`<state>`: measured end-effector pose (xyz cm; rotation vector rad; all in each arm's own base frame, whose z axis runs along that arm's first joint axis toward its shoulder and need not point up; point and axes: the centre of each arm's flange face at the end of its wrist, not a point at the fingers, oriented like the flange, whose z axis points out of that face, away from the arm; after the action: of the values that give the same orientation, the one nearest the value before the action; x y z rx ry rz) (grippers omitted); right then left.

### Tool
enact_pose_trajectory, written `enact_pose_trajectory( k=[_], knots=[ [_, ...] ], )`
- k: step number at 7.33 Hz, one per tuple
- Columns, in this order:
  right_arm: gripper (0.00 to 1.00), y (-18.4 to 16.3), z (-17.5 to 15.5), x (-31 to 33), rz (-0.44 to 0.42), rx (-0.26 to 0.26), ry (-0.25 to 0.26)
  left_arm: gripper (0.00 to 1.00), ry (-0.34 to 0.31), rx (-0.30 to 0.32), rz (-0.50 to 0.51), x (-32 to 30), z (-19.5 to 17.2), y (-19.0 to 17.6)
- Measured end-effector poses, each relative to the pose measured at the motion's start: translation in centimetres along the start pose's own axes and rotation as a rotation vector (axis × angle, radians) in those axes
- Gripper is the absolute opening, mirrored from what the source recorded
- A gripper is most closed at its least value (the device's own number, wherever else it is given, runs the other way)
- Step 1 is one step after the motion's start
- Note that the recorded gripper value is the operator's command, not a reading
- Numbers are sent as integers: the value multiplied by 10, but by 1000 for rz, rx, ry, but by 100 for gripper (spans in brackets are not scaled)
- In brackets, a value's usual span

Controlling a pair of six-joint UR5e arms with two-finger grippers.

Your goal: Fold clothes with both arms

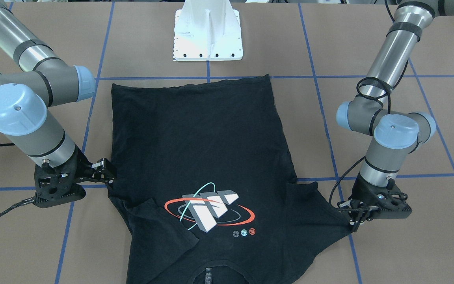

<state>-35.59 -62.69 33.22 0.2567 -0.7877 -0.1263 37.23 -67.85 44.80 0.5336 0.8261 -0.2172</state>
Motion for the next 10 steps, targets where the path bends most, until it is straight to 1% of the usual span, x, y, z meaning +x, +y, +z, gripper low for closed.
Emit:
enact_pose_trajectory(
  k=[2,3,5,6,8,10],
  knots=[
    [100,0,0,-1,0,0,-1,0,37,-10,-44,25,-9,-9],
    [100,0,0,-1,0,1,-1,0,59,-23,-94,52,-13,-10],
    [100,0,0,-1,1,1,1,0,106,-81,-209,138,-21,1],
    [100,0,1,-1,1,-1,1,0,122,-101,-263,174,-24,5],
    [100,1,2,-1,1,-3,2,0,129,-121,-359,221,-20,1],
    [100,1,3,0,1,-5,3,0,127,-129,-424,240,-15,-4]
  ],
)
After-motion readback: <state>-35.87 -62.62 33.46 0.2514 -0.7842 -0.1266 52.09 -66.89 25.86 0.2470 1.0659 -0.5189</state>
